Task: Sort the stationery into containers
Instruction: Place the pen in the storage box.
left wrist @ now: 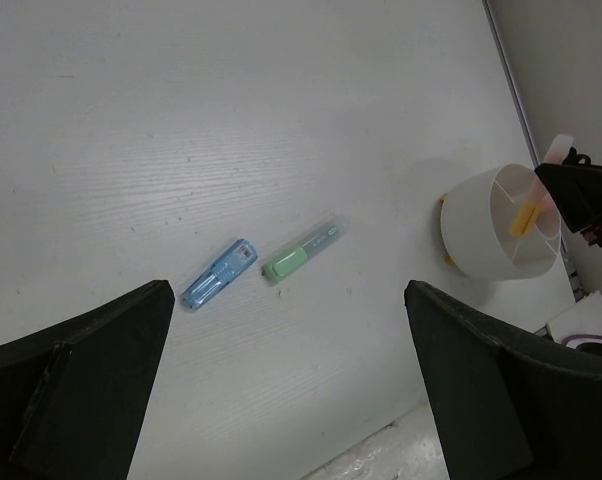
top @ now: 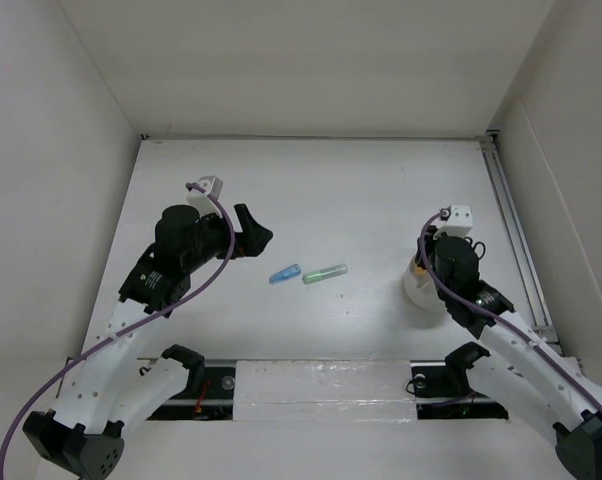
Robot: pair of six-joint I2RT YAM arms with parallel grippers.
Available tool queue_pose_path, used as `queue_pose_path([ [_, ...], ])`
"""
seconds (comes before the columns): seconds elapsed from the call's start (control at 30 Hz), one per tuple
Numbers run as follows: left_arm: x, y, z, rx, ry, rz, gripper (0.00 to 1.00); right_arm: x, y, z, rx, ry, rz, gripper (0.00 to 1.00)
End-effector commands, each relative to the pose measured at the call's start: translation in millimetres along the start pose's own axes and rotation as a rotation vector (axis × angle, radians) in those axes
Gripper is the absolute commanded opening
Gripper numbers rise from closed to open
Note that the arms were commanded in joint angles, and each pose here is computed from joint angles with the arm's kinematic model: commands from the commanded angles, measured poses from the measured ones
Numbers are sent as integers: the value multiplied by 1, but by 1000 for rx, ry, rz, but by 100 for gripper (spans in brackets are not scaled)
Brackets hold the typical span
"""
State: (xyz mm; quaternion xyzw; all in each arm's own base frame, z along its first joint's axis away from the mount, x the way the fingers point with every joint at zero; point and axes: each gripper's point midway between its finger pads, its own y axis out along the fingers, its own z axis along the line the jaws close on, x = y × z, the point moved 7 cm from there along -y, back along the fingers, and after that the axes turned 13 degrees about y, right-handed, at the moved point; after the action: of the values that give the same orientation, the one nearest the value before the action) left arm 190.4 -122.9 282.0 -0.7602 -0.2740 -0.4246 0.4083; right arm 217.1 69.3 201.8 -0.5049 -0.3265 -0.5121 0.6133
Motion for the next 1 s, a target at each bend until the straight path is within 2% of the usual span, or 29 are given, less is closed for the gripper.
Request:
queue_pose_path([
  [0.0, 7, 1, -2, -14, 23, -38, 100, 15, -2, 10, -4, 59, -4, 0],
  [0.13, 7, 1, -2, -14, 23, -38, 100, 11, -1, 8, -36, 63, 41, 0],
  [0.53, 8, -1, -4, -26, 25, -45, 100, 9, 1, 3, -109, 105, 56, 0],
  [0.8, 9, -1, -5, -37, 26, -51, 100, 17, -6, -1, -112, 136, 9, 0],
  [0.97, 9, -2, -6, -46, 27, -49, 100, 15, -4, 2, -92, 124, 24, 0],
])
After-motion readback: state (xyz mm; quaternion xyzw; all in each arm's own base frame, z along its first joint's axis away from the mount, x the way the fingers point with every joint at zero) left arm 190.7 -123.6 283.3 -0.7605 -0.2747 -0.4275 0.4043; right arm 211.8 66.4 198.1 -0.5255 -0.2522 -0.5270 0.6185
